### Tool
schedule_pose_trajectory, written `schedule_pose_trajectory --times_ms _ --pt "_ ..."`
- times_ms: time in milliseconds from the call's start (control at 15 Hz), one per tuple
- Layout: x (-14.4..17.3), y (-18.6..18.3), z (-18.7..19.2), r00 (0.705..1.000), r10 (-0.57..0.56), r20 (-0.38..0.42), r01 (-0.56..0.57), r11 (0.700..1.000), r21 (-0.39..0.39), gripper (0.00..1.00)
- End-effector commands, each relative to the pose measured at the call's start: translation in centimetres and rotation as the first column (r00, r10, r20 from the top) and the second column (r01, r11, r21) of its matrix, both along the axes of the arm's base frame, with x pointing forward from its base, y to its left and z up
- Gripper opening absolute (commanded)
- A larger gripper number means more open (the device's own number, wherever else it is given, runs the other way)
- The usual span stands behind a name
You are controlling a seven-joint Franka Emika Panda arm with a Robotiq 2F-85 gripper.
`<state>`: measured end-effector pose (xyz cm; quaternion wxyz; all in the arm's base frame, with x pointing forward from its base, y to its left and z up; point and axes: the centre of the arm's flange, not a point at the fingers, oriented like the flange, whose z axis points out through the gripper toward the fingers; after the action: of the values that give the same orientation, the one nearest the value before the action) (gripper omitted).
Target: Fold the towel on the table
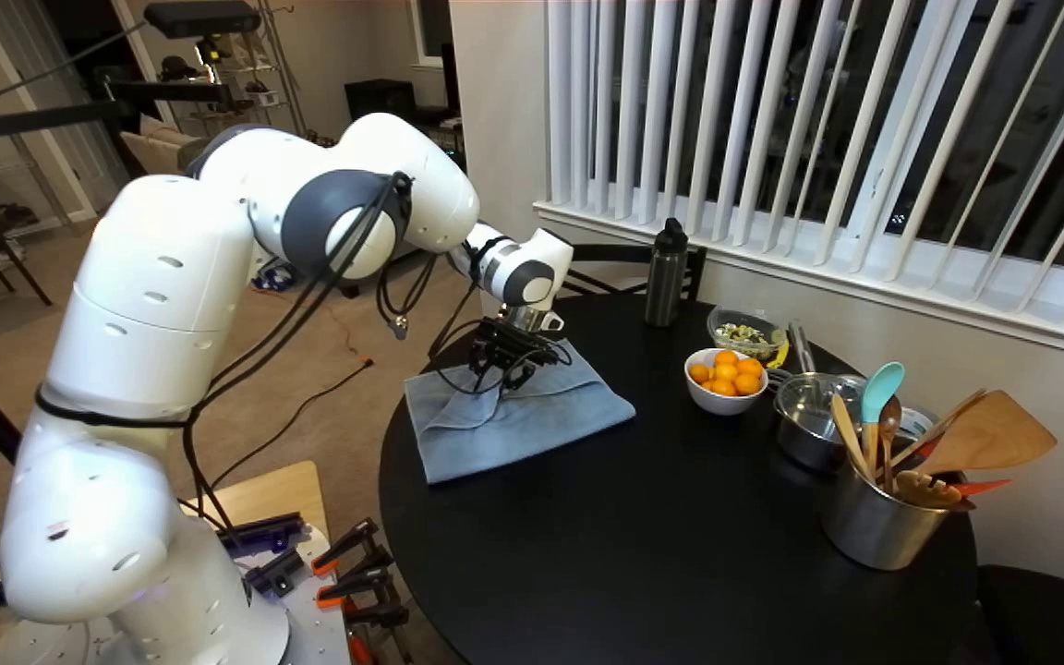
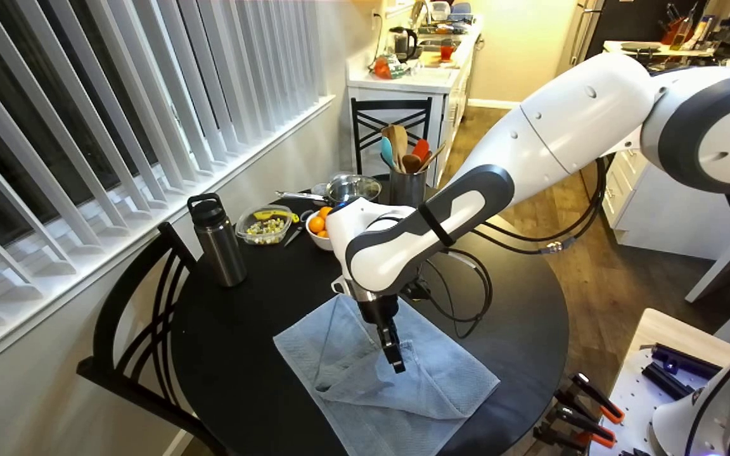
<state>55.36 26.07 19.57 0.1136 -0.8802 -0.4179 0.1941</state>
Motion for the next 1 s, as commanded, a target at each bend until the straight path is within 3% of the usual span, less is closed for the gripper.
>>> schedule_pose_trajectory --times_ms 0,200,933 --pt "-0.7 -0.7 0.4 1.0 -0.01 -0.014 0.011 1.0 0.022 0.17" --pt "-0.8 -0.7 0.4 1.0 -0.01 -0.013 0.01 1.0 0.021 0.01" --pt "-1.2 0.5 0.8 1.0 -0.023 -0.019 0.023 0.999 0.024 0.02"
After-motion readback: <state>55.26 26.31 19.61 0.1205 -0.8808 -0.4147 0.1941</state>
